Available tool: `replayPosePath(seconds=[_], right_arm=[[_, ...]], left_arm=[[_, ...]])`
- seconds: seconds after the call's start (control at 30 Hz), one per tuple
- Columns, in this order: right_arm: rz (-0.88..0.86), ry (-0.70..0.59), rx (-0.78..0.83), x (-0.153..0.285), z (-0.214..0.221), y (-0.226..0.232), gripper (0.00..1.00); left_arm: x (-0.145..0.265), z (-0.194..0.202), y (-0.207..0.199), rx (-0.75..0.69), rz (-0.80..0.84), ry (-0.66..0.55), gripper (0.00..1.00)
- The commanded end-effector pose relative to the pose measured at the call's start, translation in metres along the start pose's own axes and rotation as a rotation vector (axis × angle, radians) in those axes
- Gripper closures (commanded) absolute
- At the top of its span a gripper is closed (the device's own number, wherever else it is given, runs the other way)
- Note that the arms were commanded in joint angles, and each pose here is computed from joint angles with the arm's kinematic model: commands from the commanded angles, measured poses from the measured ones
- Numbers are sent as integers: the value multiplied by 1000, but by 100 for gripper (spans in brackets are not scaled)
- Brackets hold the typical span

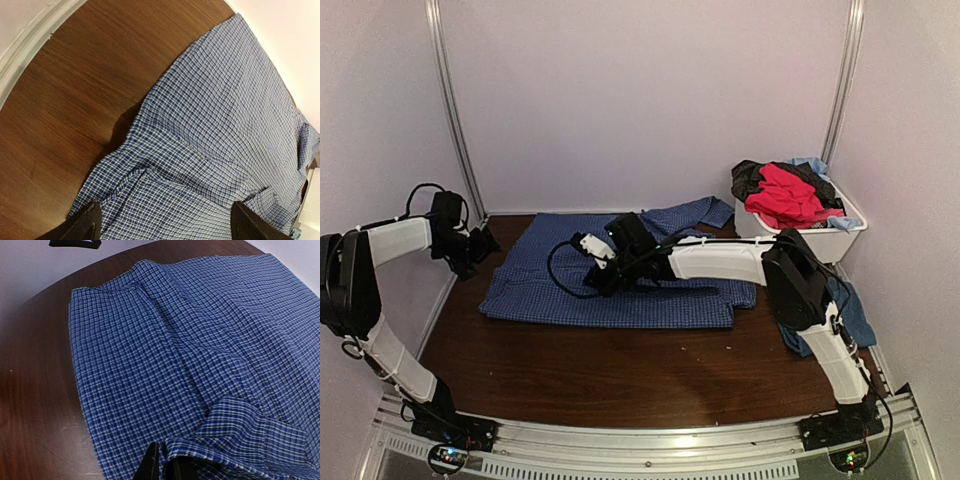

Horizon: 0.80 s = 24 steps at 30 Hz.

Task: Fold and stack the mixed laundry pile
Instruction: Fold the flattened shirt at the center of the board.

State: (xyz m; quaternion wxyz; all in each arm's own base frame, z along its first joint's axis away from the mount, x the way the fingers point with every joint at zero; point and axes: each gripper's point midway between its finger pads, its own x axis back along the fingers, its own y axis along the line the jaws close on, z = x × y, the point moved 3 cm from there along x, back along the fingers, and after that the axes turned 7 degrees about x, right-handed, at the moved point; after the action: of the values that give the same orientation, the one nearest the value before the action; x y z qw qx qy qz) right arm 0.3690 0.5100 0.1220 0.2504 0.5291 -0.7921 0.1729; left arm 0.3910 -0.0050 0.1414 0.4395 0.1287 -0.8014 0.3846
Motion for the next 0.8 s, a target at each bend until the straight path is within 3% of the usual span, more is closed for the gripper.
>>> replayPosePath(seconds=[0.0,0.03,0.13,0.27,0.43,0.63,0.77], right_arm=[[-97,-80,16,-2,-34,39,80],[-142,-80,16,-2,-34,46,71],[-221,-68,22,12,-33,60,61],[-274,-87,46,55,-36,70,38],[-309,-136,-17,113,-29,48,24],[-340,-148,-181,145,7,11,26],[-216,-133,-357,141,13,-28,35]], left_arm=[[3,2,-18,-91,151,18,10],[2,5,-22,-106,184,26,11],[4,10,-32,-160,286,33,14],[8,16,-46,-248,346,30,17],[4,36,-77,-425,334,72,20],[-8,69,-129,-619,333,119,22],[-21,80,-137,-620,304,150,23]])
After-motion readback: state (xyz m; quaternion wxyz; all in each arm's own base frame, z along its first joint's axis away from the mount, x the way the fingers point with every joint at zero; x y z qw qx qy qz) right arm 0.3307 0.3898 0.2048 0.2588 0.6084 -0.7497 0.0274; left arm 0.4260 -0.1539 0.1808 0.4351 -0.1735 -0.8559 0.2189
